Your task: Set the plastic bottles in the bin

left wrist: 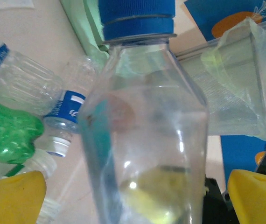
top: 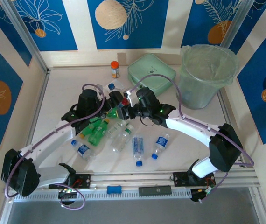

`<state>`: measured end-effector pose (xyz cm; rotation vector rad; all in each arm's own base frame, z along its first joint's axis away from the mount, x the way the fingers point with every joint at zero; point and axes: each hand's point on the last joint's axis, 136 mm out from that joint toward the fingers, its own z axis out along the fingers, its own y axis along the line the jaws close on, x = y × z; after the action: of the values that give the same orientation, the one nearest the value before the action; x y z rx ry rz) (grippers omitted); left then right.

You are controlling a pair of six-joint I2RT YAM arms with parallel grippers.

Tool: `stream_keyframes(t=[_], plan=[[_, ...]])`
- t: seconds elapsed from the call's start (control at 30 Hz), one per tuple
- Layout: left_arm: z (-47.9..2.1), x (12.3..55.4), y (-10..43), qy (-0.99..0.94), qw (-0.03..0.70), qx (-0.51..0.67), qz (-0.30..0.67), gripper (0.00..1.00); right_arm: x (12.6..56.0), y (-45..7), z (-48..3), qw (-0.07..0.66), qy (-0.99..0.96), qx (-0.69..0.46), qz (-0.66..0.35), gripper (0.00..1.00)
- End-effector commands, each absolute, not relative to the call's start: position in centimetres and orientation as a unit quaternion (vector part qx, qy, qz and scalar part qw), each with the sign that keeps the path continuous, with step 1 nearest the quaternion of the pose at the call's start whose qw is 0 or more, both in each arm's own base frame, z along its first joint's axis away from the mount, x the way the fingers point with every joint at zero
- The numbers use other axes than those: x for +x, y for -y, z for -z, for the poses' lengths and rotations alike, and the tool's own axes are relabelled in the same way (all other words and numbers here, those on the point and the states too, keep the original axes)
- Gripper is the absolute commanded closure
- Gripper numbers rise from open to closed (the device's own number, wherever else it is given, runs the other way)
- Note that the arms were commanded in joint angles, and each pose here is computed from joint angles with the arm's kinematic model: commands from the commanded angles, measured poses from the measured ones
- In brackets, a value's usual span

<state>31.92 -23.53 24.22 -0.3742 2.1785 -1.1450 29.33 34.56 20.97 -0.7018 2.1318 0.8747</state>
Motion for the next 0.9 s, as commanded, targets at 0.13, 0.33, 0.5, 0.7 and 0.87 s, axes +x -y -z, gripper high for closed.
stream_keyframes(t=[0.13, 0.33, 0.5, 0.7, 0.87], plan=[[-28.4, 32.2, 17.8, -0.829, 0.418, -0.127, 0.35, 0.01, 30.8, -29.5, -22.5, 0.384, -0.84, -0.221, -0.314, 0.48], [-27.5, 31.9, 14.0, -0.834, 0.432, -0.153, 0.306, 0.01, 32.6, -23.1, -26.3, 0.434, -0.839, -0.163, -0.285, 0.49], [-25.5, 31.7, 14.1, -0.843, 0.416, -0.152, 0.305, 0.01, 34.3, -17.0, -31.6, 0.485, -0.823, -0.098, -0.277, 0.5], [-22.8, 31.6, 17.1, -0.845, 0.362, -0.139, 0.368, 0.01, 36.4, -10.2, -37.2, 0.531, -0.813, -0.023, -0.238, 0.5], [-21.6, 31.4, 19.5, -0.853, 0.334, -0.109, 0.387, 0.01, 38.3, -4.7, -39.5, 0.538, -0.818, 0.051, -0.199, 0.5]])
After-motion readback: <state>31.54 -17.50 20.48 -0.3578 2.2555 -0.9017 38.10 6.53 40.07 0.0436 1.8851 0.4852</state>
